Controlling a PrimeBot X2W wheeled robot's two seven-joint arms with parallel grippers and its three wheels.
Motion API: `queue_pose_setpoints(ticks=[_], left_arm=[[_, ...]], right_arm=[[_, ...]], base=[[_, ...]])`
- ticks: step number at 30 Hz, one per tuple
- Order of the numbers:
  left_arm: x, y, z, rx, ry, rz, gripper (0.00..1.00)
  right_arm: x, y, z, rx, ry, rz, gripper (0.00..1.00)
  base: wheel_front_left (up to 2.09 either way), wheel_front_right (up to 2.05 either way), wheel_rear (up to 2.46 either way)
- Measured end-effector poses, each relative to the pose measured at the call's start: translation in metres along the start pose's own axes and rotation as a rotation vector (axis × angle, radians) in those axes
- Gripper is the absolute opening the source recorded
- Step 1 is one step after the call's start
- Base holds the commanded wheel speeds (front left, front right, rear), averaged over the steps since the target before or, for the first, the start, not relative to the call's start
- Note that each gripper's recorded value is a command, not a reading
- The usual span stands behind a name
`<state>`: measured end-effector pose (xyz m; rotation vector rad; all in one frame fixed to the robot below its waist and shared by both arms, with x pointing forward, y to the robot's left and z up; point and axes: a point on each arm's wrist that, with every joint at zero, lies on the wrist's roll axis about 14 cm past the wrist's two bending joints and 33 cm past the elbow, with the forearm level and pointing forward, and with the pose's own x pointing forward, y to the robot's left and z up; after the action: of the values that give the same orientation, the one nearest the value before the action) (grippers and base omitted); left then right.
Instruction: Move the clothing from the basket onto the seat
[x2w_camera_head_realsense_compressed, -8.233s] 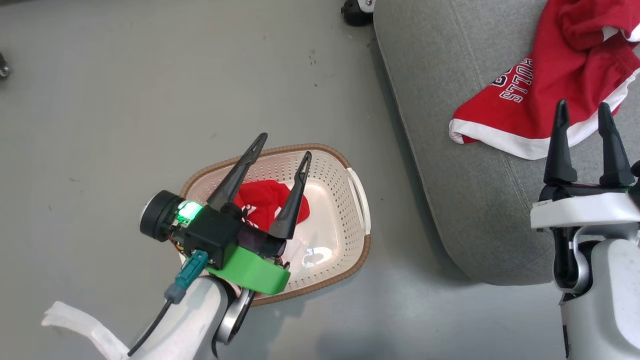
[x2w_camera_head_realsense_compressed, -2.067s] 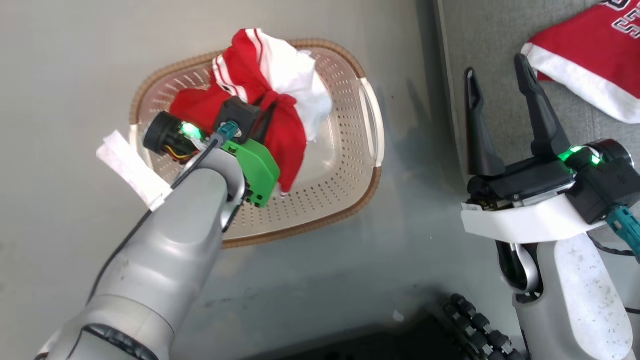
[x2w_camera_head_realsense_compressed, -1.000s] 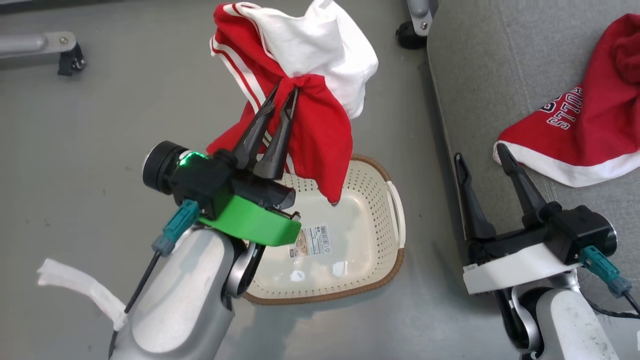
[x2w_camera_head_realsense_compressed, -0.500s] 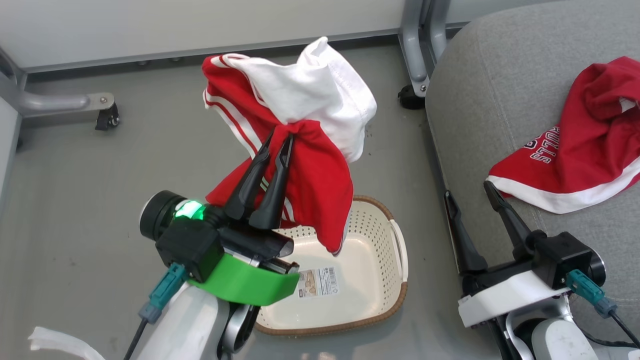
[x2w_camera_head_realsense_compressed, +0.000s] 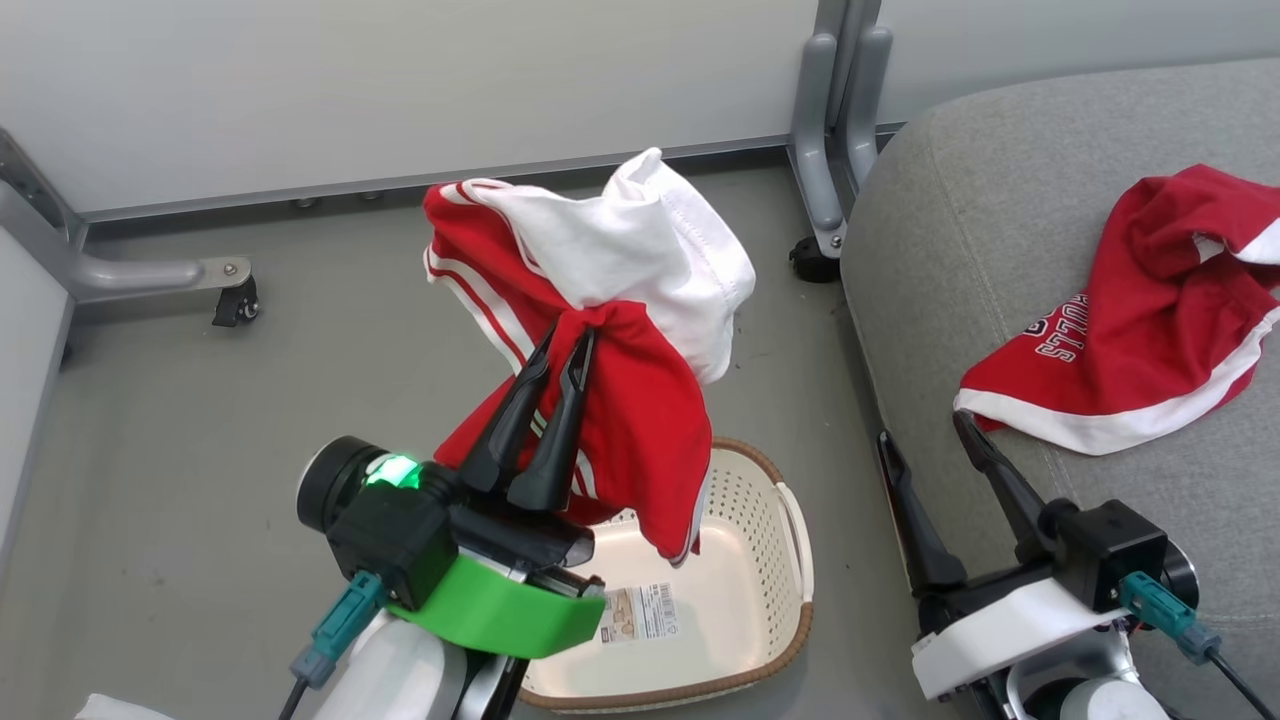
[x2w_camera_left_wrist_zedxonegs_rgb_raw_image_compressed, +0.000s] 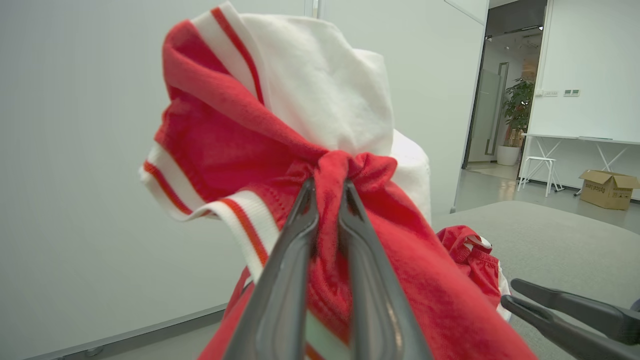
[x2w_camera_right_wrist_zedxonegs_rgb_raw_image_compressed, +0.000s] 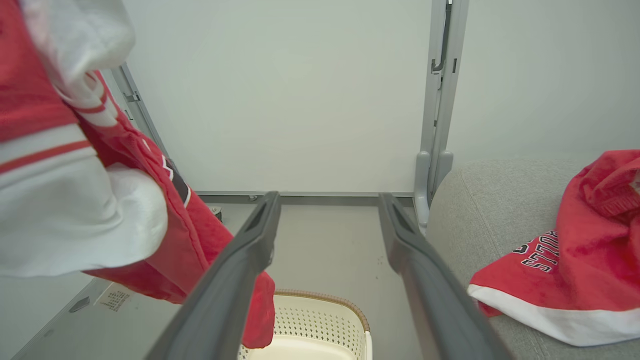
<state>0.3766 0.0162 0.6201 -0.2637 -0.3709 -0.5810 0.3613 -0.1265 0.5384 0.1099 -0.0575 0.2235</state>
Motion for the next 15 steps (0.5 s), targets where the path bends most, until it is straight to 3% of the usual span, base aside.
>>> queue_pose_setpoints(ticks=[15], left_arm=[[-0.0009, 0.002, -0.0054, -0.013, 0.014, 0.006, 0.0]], right_arm=[[0.0028, 0.0077, -0.0047, 0.009, 0.016, 0.024, 1.0]], base=[[0.0, 0.0, 0.0]])
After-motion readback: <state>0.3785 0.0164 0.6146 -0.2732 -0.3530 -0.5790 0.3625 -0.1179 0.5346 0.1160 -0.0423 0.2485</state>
